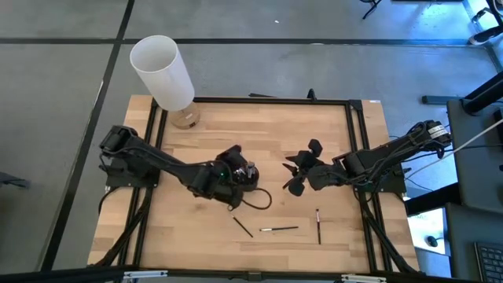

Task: Sort items
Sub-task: Put the silver powder brush into the pen holder, then put the silver liner brush into the pen holder

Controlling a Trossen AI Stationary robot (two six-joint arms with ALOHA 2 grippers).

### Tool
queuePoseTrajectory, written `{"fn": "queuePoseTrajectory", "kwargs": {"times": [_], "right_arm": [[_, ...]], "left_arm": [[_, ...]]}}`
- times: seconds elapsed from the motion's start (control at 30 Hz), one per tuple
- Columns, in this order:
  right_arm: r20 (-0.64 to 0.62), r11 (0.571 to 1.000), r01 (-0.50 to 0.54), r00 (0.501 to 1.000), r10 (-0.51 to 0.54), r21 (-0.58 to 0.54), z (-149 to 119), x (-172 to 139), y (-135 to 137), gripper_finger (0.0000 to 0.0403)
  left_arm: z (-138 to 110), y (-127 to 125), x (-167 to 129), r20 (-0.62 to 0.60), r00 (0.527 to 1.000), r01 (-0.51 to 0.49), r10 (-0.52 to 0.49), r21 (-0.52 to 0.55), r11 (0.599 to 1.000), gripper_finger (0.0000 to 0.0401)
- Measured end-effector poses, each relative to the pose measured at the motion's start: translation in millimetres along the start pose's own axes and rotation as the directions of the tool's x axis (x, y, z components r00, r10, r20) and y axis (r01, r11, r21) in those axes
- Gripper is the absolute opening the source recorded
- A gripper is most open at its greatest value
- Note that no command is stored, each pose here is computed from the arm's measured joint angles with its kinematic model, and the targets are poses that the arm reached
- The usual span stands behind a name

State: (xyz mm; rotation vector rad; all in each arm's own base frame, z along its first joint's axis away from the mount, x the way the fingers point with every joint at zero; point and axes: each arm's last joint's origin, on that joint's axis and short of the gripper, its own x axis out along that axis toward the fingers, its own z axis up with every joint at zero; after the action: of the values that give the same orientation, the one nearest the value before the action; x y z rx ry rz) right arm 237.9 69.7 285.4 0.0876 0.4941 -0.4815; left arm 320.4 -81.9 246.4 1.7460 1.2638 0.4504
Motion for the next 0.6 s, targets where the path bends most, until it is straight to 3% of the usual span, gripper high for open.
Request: {"fn": "queuePoseTrajectory", "kwargs": {"times": [0.4,0.6], "right_arm": [[-0.01,1.0,0.006,1.0,-0.006,0.013,-1,0,-1,0.011],[-0.01,1.0,0.005,1.0,-0.005,0.013,-1,0,-1,0.011]], "left_arm": [[29,-19,7,-0.016,1.0,0.011,-0.01,0.09,0.996,0.0039],[31,-20,8,-0.006,1.0,0.018,-0.018,0.039,0.999,0.0082]]}}
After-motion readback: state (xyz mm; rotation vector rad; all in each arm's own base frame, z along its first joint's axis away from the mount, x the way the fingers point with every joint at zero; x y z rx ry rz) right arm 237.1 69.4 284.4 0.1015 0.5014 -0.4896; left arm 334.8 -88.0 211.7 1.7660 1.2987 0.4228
